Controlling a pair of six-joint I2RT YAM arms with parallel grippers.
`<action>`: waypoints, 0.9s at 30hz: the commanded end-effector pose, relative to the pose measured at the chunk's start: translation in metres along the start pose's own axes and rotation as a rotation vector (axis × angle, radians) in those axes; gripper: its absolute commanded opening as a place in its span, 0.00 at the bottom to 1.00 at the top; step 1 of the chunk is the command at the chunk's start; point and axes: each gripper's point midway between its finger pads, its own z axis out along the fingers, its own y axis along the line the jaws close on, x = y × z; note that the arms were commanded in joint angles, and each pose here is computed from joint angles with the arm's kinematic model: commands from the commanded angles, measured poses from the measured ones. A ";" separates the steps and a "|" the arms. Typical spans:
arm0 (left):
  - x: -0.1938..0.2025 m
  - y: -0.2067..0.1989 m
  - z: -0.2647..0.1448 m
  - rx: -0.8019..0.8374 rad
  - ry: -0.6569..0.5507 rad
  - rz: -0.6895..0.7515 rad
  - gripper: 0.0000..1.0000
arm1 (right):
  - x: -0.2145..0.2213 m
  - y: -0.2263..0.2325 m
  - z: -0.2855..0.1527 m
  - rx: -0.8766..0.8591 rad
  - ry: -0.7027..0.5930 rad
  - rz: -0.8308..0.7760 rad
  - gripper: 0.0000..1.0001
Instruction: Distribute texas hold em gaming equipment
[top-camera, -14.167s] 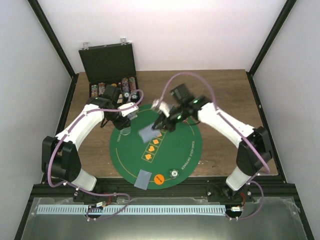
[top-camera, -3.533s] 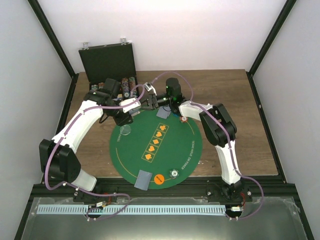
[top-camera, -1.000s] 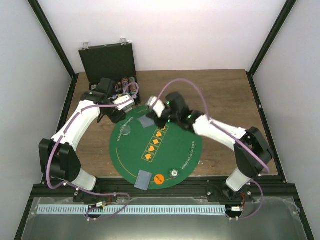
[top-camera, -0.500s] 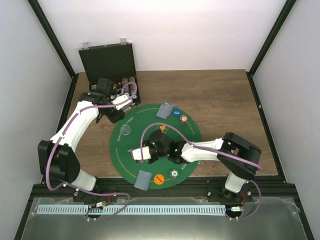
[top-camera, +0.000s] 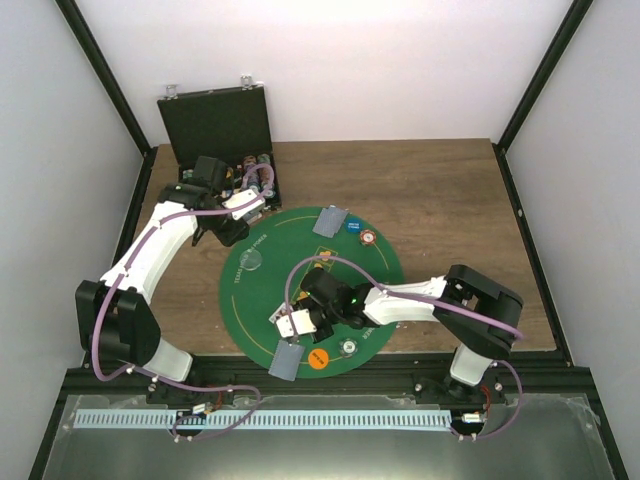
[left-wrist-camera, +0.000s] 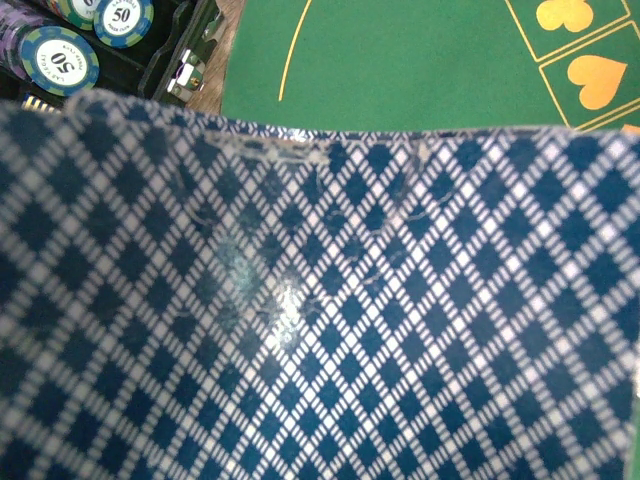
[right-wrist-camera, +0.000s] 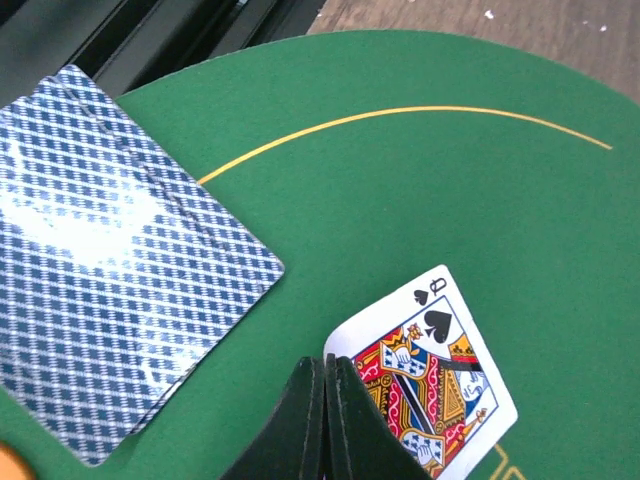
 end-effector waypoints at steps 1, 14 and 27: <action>-0.003 0.002 -0.009 -0.017 -0.027 -0.003 0.44 | -0.004 0.009 -0.005 -0.054 -0.014 0.025 0.01; -0.003 0.002 -0.009 -0.014 -0.027 -0.002 0.44 | 0.004 0.006 -0.001 -0.039 0.000 -0.041 0.01; -0.004 0.002 -0.009 -0.014 -0.027 0.003 0.44 | 0.009 0.003 0.001 -0.067 -0.011 -0.086 0.01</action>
